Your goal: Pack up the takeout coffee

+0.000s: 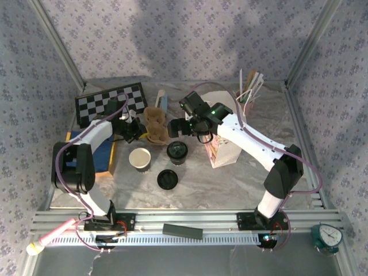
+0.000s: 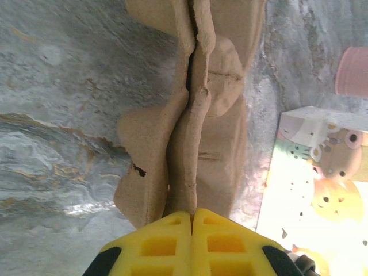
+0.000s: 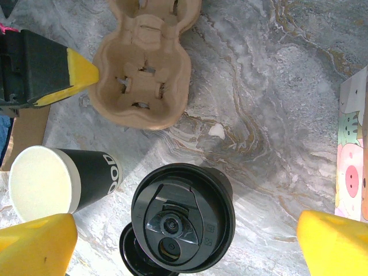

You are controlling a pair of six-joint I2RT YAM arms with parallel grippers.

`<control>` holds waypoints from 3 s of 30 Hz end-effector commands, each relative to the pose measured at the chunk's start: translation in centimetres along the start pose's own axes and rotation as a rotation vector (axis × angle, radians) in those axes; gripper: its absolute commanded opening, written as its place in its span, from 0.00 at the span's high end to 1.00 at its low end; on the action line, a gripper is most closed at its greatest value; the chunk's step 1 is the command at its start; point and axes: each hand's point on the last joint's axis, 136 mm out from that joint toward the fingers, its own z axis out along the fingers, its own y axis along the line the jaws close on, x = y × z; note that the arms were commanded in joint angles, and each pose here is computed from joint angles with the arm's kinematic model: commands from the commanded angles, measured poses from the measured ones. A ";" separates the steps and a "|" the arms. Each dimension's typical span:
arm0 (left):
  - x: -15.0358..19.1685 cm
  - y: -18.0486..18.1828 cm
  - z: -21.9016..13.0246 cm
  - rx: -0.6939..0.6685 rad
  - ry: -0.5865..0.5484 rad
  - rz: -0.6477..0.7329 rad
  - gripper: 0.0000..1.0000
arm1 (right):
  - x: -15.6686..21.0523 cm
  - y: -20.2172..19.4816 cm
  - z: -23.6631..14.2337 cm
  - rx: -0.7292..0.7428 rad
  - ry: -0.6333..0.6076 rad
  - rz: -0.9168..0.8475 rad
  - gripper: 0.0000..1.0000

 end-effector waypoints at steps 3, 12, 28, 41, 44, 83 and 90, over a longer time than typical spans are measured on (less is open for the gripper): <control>-0.6 -3.0 -1.5 0.169 -0.037 0.018 1.00 | -0.8 0.9 -0.8 -0.023 -0.029 0.002 0.00; -0.7 -3.7 -2.1 0.232 -0.061 0.020 1.00 | -1.7 2.1 -0.8 -0.052 -0.049 -0.005 0.00; -0.4 -3.1 -2.2 0.204 -0.067 0.035 1.00 | -3.5 4.1 6.2 -0.060 0.040 0.035 0.23; -0.2 -6.7 -6.8 0.262 -0.170 0.123 1.00 | -7.0 4.2 2.2 -0.120 -0.061 0.053 0.37; -0.1 -8.0 -8.1 0.293 -0.207 0.156 1.00 | -7.7 3.9 1.3 -0.136 -0.077 0.062 0.39; 4.2 -13.5 -12.5 0.425 -0.212 0.290 1.00 | -8.4 4.1 1.7 -0.347 -0.055 0.116 0.60; 4.4 -13.8 -12.5 0.431 -0.210 0.293 1.00 | -8.4 4.4 1.8 -0.367 -0.048 0.119 0.68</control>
